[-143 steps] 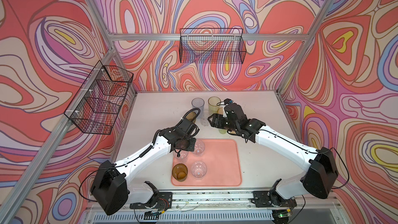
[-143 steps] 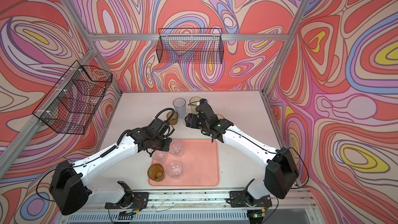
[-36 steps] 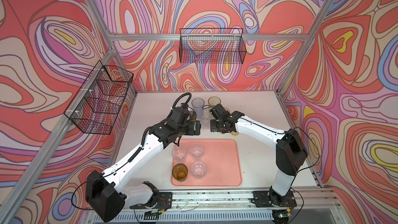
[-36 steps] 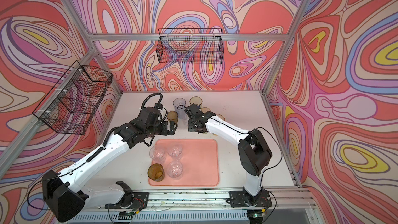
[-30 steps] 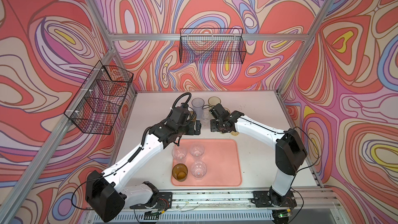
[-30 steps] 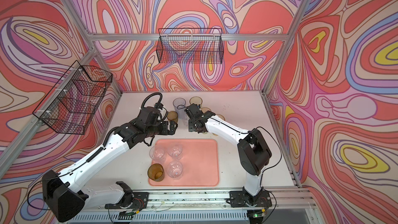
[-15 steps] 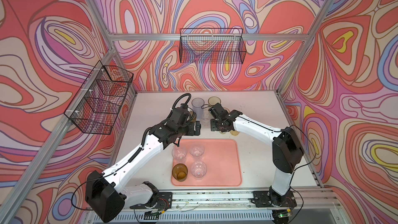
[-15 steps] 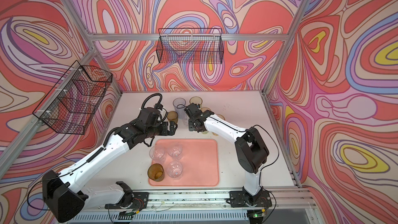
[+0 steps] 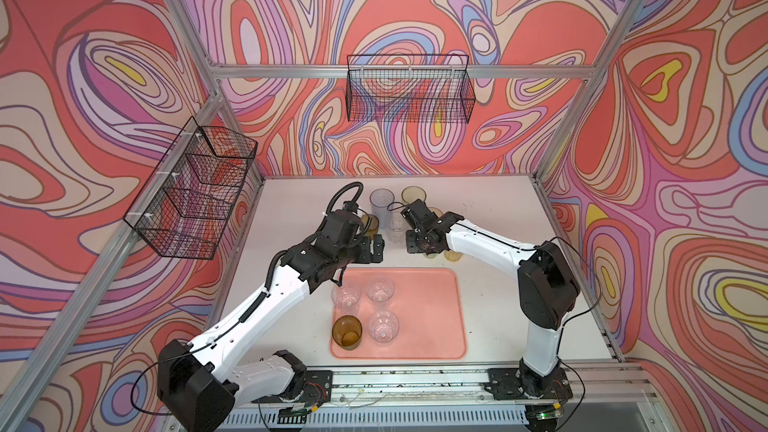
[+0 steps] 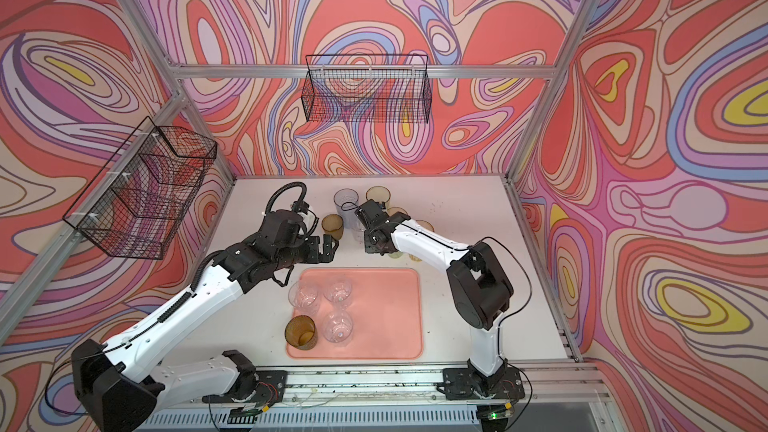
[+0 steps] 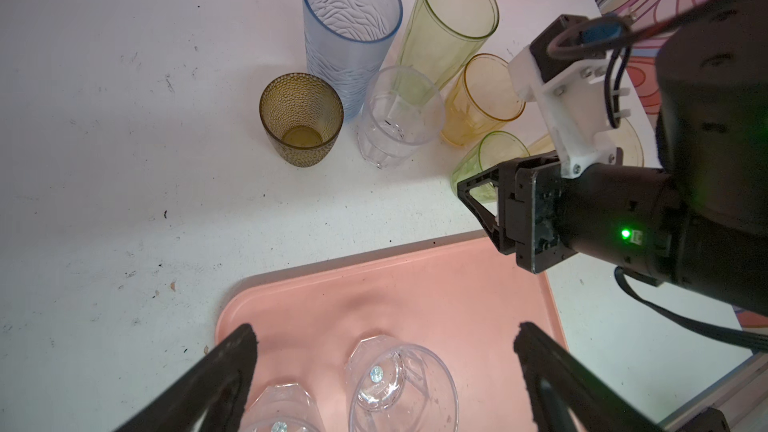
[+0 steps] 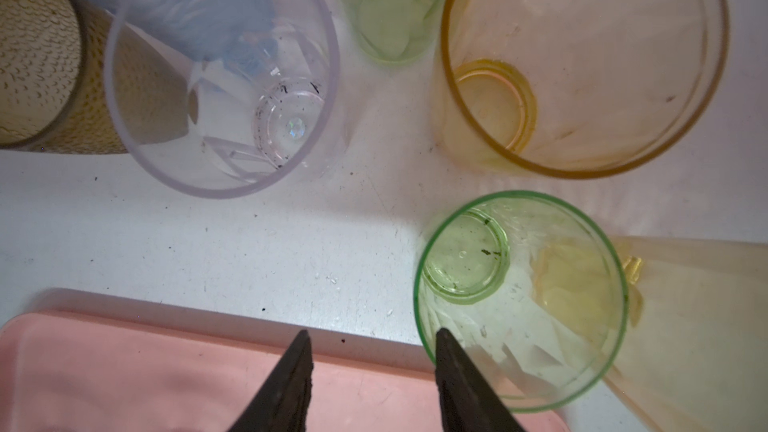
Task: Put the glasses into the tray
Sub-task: 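Lower the right gripper toward the green glass rim while the left gripper hovers, then close the right gripper on the green glass rim and lift it, then carry the green glass with the right gripper onto the pink tray beside the clear glasses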
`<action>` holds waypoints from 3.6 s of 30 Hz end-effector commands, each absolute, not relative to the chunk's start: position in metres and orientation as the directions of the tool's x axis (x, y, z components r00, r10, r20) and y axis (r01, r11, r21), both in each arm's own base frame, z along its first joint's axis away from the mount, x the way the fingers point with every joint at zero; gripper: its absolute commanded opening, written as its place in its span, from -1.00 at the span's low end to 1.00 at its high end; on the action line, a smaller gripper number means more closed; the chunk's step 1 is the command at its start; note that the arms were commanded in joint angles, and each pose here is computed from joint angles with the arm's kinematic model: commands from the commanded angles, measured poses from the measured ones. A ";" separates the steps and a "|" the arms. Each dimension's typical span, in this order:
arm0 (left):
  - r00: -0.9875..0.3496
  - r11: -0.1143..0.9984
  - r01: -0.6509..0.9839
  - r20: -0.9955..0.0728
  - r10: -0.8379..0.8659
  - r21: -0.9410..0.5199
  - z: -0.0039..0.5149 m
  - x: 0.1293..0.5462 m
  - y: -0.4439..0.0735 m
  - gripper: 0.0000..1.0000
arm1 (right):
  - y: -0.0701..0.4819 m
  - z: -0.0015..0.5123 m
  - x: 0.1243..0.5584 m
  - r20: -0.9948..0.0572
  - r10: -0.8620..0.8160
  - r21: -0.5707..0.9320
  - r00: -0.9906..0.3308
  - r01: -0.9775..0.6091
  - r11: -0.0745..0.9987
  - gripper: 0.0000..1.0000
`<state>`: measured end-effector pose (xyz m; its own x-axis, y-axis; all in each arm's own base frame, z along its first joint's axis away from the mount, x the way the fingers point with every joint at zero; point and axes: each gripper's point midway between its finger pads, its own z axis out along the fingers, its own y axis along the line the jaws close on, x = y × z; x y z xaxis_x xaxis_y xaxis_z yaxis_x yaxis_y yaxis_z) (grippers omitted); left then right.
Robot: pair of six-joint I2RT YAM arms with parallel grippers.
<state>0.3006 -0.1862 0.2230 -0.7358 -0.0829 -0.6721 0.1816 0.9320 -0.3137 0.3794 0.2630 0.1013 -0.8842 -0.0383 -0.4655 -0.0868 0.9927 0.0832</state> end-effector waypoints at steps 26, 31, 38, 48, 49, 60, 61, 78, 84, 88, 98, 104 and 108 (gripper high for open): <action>-0.728 0.948 0.123 -0.675 -0.115 -0.294 0.221 0.290 -0.165 1.00 | 0.269 0.091 0.383 -0.447 -0.076 0.079 -0.891 -0.124 0.989 -0.38; -0.726 0.949 0.117 -0.677 -0.120 -0.294 0.220 0.292 -0.165 1.00 | 0.272 0.093 0.383 -0.449 -0.078 0.093 -0.890 -0.133 0.987 -0.48; -0.740 0.950 0.106 -0.662 -0.123 -0.295 0.212 0.292 -0.165 1.00 | 0.273 0.097 0.382 -0.455 -0.078 0.107 -0.887 -0.141 0.984 -0.57; -0.734 0.955 0.095 -0.668 -0.124 -0.282 0.212 0.290 -0.160 1.00 | 0.275 0.104 0.380 -0.466 -0.054 0.138 -0.883 -0.133 0.981 -0.81; -0.733 0.954 0.093 -0.668 -0.127 -0.283 0.212 0.290 -0.160 1.00 | 0.275 0.105 0.380 -0.469 -0.054 0.138 -0.882 -0.134 0.981 -0.85; -0.737 0.957 0.086 -0.665 -0.125 -0.276 0.210 0.290 -0.158 1.00 | 0.276 0.120 0.380 -0.487 -0.038 0.161 -0.872 -0.133 0.978 -0.98; -0.735 0.958 0.085 -0.667 -0.126 -0.275 0.211 0.290 -0.158 1.00 | 0.276 0.122 0.380 -0.488 -0.036 0.167 -0.872 -0.133 0.977 -1.00; -0.747 0.958 0.056 -0.648 -0.146 -0.281 0.207 0.289 -0.155 1.00 | 0.278 0.163 0.351 -0.489 -0.002 0.302 -0.873 -0.171 0.938 -1.00; -0.781 0.941 0.027 -0.594 -0.191 -0.339 0.196 0.290 -0.155 1.00 | 0.278 0.176 0.322 -0.459 0.010 0.376 -0.888 -0.184 0.908 -1.00; -0.792 0.928 0.013 -0.571 -0.218 -0.372 0.188 0.292 -0.155 1.00 | 0.276 0.175 0.298 -0.448 -0.019 0.354 -0.894 -0.197 0.914 -1.00; -0.793 0.933 0.010 -0.571 -0.212 -0.360 0.176 0.299 -0.151 1.00 | 0.291 0.137 0.233 -0.388 -0.095 0.308 -0.917 -0.226 0.924 -1.00; -0.791 0.926 -0.009 -0.564 -0.236 -0.376 0.168 0.300 -0.150 1.00 | 0.291 0.117 0.199 -0.351 -0.108 0.284 -0.930 -0.216 0.934 -1.00; -0.788 0.913 -0.012 -0.558 -0.260 -0.407 0.167 0.302 -0.154 1.00 | 0.292 0.113 0.183 -0.343 -0.113 0.278 -0.932 -0.216 0.936 -1.00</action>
<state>0.2970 -0.1520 0.1680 -0.7962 -0.2255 -0.5614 0.0012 0.9273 -0.3743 0.1858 0.2943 0.1060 -0.9345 -0.1589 -0.3185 -0.2501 0.9298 0.2701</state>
